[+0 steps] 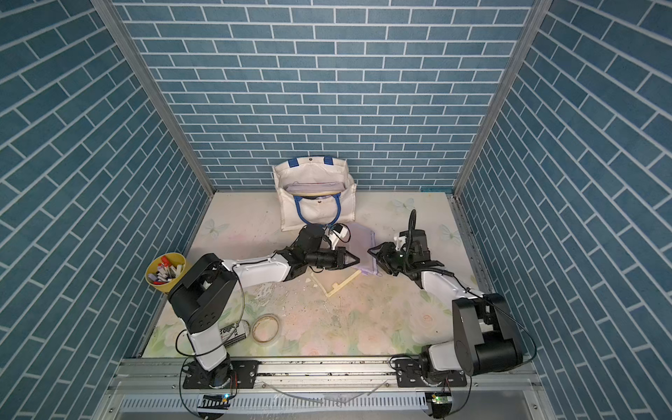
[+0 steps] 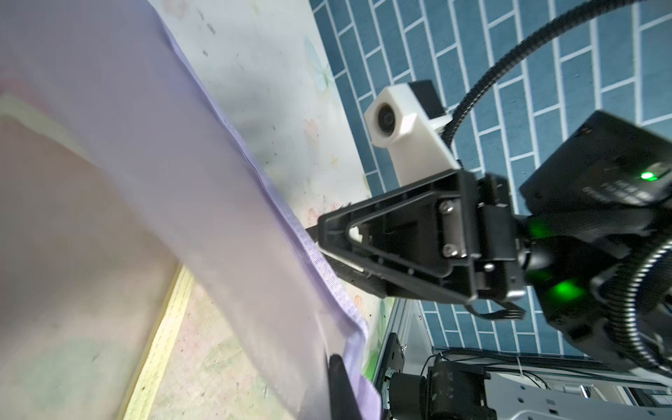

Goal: Put the pencil pouch into the canvas bag
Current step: Pick up the pencil pouch.

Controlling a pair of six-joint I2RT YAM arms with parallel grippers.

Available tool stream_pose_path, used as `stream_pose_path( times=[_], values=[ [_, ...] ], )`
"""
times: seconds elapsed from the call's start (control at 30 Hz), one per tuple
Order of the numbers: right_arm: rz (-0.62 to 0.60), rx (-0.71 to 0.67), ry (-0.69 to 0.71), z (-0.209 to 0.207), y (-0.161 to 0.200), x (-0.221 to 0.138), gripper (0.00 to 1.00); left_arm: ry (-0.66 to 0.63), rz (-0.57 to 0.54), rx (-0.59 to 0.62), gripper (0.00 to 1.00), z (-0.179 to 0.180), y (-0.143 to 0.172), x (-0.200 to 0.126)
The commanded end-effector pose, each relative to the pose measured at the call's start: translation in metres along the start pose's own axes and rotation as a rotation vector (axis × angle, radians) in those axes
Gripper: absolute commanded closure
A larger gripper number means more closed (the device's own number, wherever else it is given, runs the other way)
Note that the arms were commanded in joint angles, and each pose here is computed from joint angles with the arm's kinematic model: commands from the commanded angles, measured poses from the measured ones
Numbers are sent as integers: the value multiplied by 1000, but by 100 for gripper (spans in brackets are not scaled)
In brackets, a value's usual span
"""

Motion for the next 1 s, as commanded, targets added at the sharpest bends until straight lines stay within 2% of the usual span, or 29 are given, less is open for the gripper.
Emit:
stream_pose_path(
  times=[0.0,0.13,0.33,0.43,0.77,0.83,0.9,0.97],
  values=[
    [5,4,-32,10,4,-7,39,52,-42,77,100,-15,-16,-15],
    [1,-7,-85,27,3,-13,36,73,-35,144,100,-28,-24,-26],
    [-46,-7,-274,65,-2,-23,33,112,-67,242,100,-50,-40,-50],
    [-31,0,-346,77,-5,-21,33,132,-94,272,100,-60,-47,-60],
    [40,-19,-438,95,-8,-16,39,187,-121,337,100,-76,-56,-71],
    [63,-26,-450,99,-8,-14,41,204,-131,331,100,-75,-56,-70],
    [78,-34,-460,102,-8,-14,49,208,-133,325,100,-74,-54,-70],
    [78,-40,-474,104,-8,-15,68,201,-127,316,100,-72,-52,-70]
  ],
)
Point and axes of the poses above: each gripper's point midway between its finger pads, its own x axis out along the fingers, its own z axis along the line the jaws close on, y = z × x, the point moved 9 cm from there along -x, back along the fingers, and after that the axes turned 15 degrees about x, right-handed, at the moved point
